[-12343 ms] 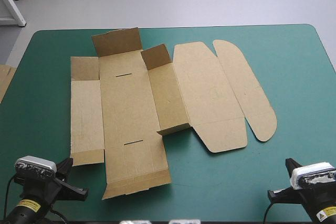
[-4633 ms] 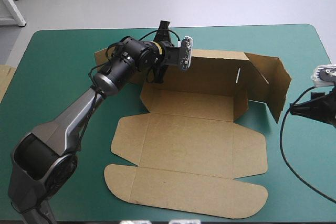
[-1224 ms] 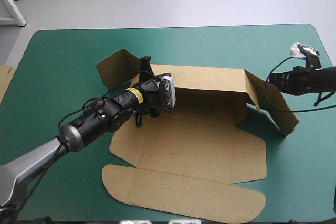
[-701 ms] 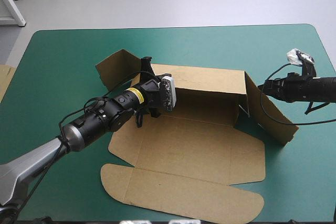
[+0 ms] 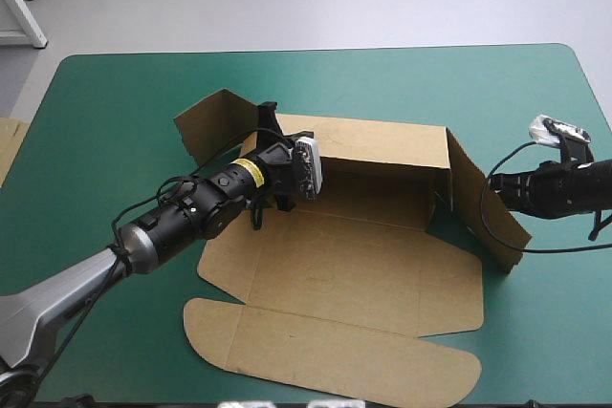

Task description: Fold the box

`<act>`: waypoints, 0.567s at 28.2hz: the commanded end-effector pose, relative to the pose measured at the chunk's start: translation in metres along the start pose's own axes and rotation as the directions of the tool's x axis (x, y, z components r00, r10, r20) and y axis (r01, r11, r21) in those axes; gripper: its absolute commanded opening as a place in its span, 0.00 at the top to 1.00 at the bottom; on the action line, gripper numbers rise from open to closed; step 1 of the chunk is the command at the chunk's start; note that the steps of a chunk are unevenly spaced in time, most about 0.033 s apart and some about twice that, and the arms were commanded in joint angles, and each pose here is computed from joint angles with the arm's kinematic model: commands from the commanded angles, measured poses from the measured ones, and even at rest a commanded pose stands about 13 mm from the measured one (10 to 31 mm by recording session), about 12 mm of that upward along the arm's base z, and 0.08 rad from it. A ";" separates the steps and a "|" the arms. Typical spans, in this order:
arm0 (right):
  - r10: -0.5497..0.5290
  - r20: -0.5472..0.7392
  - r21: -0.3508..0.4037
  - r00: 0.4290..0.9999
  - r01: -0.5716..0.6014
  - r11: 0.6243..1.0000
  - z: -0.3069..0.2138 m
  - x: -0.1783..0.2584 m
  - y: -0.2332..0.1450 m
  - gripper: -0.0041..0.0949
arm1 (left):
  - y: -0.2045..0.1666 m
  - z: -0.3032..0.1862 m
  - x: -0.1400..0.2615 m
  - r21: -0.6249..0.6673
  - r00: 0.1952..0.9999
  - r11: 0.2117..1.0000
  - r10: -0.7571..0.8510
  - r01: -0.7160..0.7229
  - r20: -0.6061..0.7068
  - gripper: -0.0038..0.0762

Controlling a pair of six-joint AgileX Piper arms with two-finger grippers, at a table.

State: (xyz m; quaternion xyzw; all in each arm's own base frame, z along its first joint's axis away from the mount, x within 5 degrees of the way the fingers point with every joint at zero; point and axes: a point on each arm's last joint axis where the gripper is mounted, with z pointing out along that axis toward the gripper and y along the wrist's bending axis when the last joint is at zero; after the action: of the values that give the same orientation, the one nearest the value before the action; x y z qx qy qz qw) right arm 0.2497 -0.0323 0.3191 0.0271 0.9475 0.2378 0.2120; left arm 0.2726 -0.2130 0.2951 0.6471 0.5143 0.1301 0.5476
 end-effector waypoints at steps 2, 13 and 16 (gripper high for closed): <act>-0.010 0.051 -0.070 0.999 0.014 0.997 -0.020 0.011 0.021 0.97 | -0.016 0.004 0.005 0.112 0.996 0.991 -0.062 0.069 -0.062 0.96; -0.022 0.126 -0.036 0.992 0.027 0.999 0.004 0.016 0.003 0.97 | -0.015 0.006 0.004 0.094 0.997 0.993 -0.063 0.068 -0.050 0.96; -0.010 0.078 -0.046 0.997 0.013 0.999 0.017 0.015 -0.005 0.97 | -0.015 0.006 0.004 0.091 0.997 0.994 -0.059 0.063 -0.048 0.96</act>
State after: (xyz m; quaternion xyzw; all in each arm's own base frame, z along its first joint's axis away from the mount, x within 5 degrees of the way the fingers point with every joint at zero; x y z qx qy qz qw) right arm 0.2375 -0.0266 0.2954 0.0241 0.9416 0.2407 0.2343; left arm 0.2764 -0.2148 0.2930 0.6409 0.5102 0.1316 0.5582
